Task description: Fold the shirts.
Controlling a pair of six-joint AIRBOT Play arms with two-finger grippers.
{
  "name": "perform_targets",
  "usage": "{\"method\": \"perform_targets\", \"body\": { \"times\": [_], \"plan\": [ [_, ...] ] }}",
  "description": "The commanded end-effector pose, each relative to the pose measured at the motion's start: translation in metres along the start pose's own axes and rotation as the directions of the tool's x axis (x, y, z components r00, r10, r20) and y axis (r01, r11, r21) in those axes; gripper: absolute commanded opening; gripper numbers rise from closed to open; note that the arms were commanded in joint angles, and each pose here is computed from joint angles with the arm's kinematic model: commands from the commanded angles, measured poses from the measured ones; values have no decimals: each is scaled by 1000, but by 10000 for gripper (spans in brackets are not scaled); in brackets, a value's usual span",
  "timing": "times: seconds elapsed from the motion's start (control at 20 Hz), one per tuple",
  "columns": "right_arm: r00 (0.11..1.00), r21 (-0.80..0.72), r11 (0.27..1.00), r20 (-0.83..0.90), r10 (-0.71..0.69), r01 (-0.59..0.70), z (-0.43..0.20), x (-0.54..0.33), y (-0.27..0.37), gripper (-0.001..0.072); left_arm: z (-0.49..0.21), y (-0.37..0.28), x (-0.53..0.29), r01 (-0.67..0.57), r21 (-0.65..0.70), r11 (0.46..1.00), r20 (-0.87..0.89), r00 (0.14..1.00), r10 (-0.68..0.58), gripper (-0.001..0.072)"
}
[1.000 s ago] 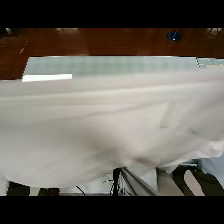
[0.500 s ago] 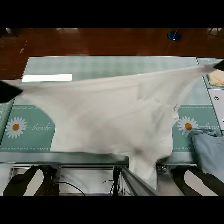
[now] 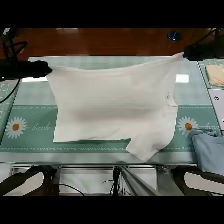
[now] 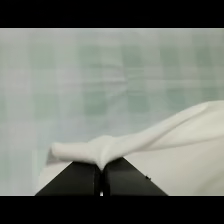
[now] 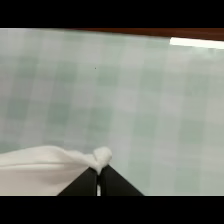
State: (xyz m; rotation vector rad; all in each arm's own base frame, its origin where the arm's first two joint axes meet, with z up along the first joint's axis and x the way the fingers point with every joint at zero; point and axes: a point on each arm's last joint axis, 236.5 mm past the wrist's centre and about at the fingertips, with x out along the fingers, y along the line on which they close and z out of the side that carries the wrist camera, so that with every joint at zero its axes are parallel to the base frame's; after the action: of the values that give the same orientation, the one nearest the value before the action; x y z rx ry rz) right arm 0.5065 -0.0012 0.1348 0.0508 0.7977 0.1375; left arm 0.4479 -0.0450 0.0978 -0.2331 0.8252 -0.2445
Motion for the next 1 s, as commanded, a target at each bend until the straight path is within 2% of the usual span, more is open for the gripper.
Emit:
{"method": "perform_targets", "body": {
  "times": [0.0,0.25,0.55,0.85,0.95],
  "plan": [
    [988,8,999,148,-48,48,32,30,-12,25,25,20,30,-51,-3,999,107,993,51,27],
    [983,34,998,174,-63,58,32,69,-23,25,25,35,51,-89,95,991,117,990,78,27],
    [997,46,999,-77,-14,17,-38,111,-18,26,-21,29,91,-33,153,988,-47,998,41,28],
    [991,52,999,-136,0,7,-55,119,-17,26,-33,31,104,-24,157,987,-92,995,39,27],
    [981,29,1000,-196,0,6,-64,101,-14,26,-41,32,87,-15,228,974,-182,982,57,27]
  ]
}}
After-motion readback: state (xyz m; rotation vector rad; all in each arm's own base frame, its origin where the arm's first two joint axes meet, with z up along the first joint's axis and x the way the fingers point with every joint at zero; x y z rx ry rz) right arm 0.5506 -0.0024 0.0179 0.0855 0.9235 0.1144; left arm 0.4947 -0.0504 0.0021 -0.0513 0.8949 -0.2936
